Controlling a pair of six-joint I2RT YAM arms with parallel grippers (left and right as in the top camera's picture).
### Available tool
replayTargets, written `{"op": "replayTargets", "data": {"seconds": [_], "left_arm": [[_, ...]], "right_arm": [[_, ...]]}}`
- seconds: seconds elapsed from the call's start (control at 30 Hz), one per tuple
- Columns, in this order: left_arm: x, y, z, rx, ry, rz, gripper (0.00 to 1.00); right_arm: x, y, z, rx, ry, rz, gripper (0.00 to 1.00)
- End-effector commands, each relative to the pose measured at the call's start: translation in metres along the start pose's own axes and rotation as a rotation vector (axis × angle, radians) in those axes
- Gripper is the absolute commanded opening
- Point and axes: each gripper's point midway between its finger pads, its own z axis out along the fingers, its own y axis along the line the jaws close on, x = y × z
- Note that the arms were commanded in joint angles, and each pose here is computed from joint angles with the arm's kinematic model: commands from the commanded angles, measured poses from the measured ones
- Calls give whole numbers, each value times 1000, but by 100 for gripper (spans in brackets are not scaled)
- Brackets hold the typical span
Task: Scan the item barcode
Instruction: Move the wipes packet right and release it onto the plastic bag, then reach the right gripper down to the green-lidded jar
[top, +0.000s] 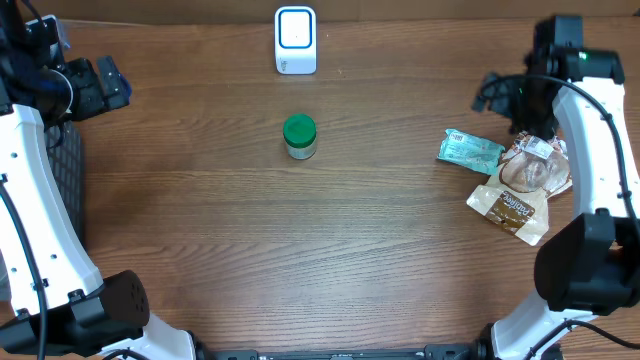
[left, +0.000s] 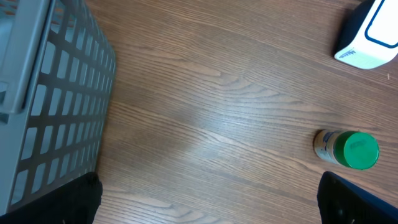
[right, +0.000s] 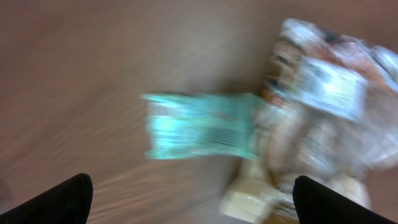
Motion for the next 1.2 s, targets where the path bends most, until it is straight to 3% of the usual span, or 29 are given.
{"op": "replayTargets", "data": {"seconds": [0.0, 0.27, 0.43, 0.67, 0.9, 1.17], "left_arm": [[0, 0, 1, -2, 2, 16, 100], [0, 0, 1, -2, 2, 16, 100], [0, 0, 1, -2, 2, 16, 100], [0, 0, 1, -2, 2, 16, 99], [0, 0, 1, -2, 2, 16, 100], [0, 0, 1, -2, 2, 16, 100]], "right_arm": [[4, 81, -38, -170, -59, -199, 100], [61, 236, -54, -275, -220, -546, 100], [102, 294, -9, -254, -226, -669, 100], [135, 307, 71, -209, -103, -732, 100], [145, 324, 85, -299, -68, -737, 100], [152, 321, 113, -276, -40, -747, 97]]}}
